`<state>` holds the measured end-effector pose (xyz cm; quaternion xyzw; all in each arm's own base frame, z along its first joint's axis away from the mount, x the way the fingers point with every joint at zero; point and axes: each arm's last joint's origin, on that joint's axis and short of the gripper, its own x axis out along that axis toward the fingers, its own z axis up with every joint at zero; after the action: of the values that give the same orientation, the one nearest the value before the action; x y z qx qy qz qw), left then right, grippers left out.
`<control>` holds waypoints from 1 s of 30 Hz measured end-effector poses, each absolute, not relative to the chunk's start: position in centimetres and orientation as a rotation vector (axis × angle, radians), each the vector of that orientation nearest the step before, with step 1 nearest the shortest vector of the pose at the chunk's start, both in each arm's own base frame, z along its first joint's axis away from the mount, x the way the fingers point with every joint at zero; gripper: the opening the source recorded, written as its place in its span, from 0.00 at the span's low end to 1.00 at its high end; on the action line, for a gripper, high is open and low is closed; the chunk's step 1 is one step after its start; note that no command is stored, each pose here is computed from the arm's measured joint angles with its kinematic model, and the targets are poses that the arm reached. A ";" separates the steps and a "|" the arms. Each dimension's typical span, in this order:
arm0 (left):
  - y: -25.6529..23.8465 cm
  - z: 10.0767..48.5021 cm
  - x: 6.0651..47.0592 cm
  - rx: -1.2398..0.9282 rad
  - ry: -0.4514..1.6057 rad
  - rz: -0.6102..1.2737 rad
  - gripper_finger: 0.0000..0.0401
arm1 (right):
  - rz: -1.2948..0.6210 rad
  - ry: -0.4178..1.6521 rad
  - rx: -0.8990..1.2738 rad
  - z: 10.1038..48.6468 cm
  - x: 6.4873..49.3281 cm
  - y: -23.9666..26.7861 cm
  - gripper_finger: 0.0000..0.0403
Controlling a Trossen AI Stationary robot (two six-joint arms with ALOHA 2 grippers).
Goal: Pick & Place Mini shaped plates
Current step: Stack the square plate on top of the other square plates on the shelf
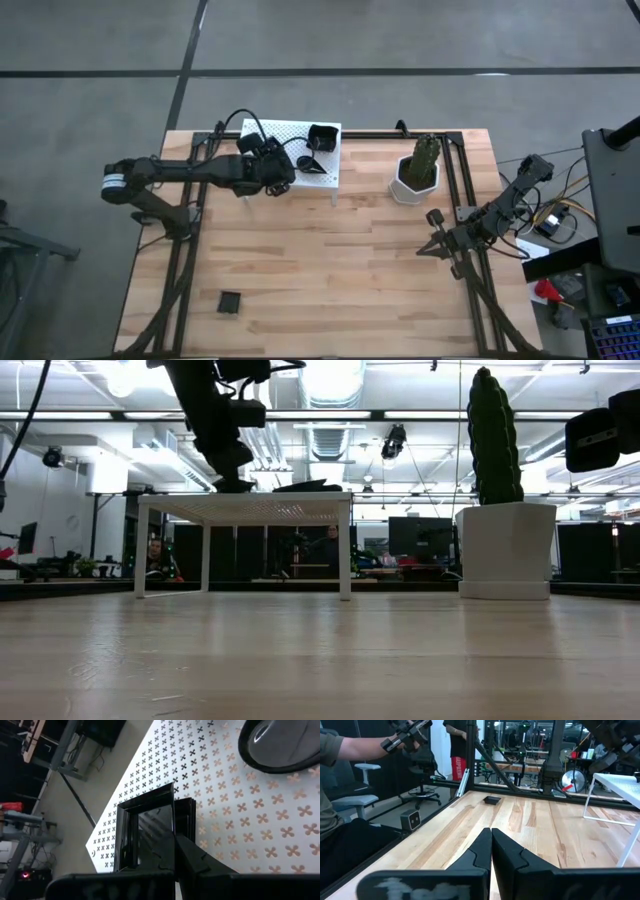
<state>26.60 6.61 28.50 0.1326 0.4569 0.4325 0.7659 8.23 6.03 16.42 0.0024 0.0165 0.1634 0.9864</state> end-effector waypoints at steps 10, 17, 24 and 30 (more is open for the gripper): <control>6.6 28.5 26.6 0.289 0.992 0.939 0.00 | 0.328 0.033 0.004 16.4 8.2 6.0 0.02; 6.6 28.5 26.5 0.289 0.998 0.936 0.00 | 0.329 0.033 0.005 16.4 8.2 6.0 0.02; 6.6 28.5 26.6 0.285 0.995 0.938 0.00 | 0.328 0.033 0.004 16.4 8.2 6.0 0.02; 6.6 28.5 26.6 0.284 0.994 0.938 0.04 | 0.328 0.033 0.005 16.4 8.2 6.0 0.02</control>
<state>26.55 6.58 28.50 0.1307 0.4578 0.4318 0.7661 8.23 6.03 16.42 0.0027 0.0167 0.1635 0.9864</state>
